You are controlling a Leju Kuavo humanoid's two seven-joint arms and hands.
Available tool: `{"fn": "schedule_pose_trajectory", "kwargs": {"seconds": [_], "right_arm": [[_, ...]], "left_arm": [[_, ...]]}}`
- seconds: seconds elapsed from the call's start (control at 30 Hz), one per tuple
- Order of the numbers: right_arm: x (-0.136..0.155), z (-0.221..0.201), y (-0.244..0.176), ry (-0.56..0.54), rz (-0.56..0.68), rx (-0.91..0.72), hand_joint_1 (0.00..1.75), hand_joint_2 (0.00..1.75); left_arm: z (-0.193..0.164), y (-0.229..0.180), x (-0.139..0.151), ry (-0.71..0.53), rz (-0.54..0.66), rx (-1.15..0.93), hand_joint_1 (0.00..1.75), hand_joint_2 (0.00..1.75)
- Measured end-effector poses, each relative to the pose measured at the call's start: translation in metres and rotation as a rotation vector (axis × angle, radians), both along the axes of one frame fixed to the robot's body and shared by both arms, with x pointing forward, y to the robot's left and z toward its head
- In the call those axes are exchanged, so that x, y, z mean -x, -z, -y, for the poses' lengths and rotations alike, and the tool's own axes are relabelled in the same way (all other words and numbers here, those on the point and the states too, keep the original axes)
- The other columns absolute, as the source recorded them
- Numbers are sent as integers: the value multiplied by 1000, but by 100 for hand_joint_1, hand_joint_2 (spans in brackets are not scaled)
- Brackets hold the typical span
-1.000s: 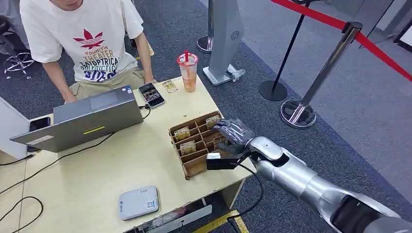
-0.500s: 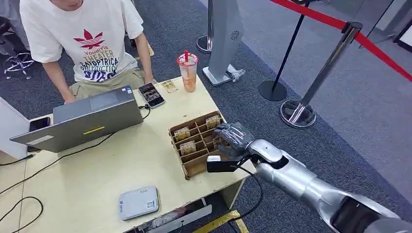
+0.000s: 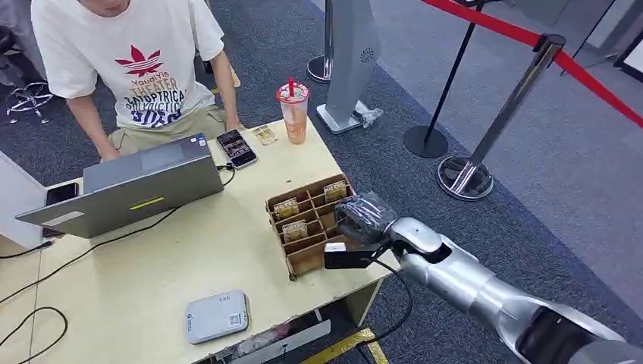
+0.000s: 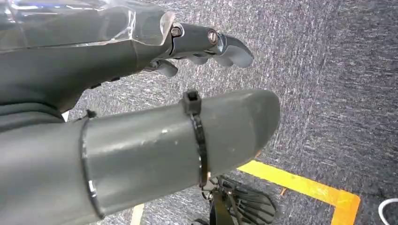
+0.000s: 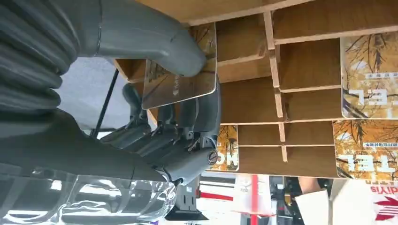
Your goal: Pass the card to the sensor for recognition and then transmit it.
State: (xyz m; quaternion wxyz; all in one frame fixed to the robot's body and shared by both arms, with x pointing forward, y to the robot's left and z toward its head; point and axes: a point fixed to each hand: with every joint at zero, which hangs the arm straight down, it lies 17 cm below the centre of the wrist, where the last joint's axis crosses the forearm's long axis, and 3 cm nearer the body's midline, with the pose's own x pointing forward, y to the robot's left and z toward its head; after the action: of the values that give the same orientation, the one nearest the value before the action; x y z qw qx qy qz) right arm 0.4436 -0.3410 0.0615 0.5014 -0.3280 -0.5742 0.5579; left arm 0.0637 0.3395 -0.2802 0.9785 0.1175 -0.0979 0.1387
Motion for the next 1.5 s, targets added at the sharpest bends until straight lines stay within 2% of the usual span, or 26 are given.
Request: {"fn": "schedule_pose_trajectory", "kwargs": {"seconds": [0.4,0.67,0.9,1.1,1.2,1.5], "right_arm": [[-2,9,-6,-17,-6,4,140,175],[-16,24,-32,-29,-2,6,140,175],[-20,22,-39,-57,-15,13,134,175],[-46,12,-81,-105,-46,-15,133,175],[-59,10,-107,-121,-30,-26,140,175],[-80,-9,-174,-220,-76,-63,138,175]], "left_arm": [[1,0,1,5,5,4,0,0],[1,0,0,9,6,6,0,0],[1,0,-1,11,7,6,0,0],[2,-1,-6,16,9,7,0,0],[2,-1,-7,17,10,7,0,0],[3,-1,-11,28,27,8,0,0]]}}
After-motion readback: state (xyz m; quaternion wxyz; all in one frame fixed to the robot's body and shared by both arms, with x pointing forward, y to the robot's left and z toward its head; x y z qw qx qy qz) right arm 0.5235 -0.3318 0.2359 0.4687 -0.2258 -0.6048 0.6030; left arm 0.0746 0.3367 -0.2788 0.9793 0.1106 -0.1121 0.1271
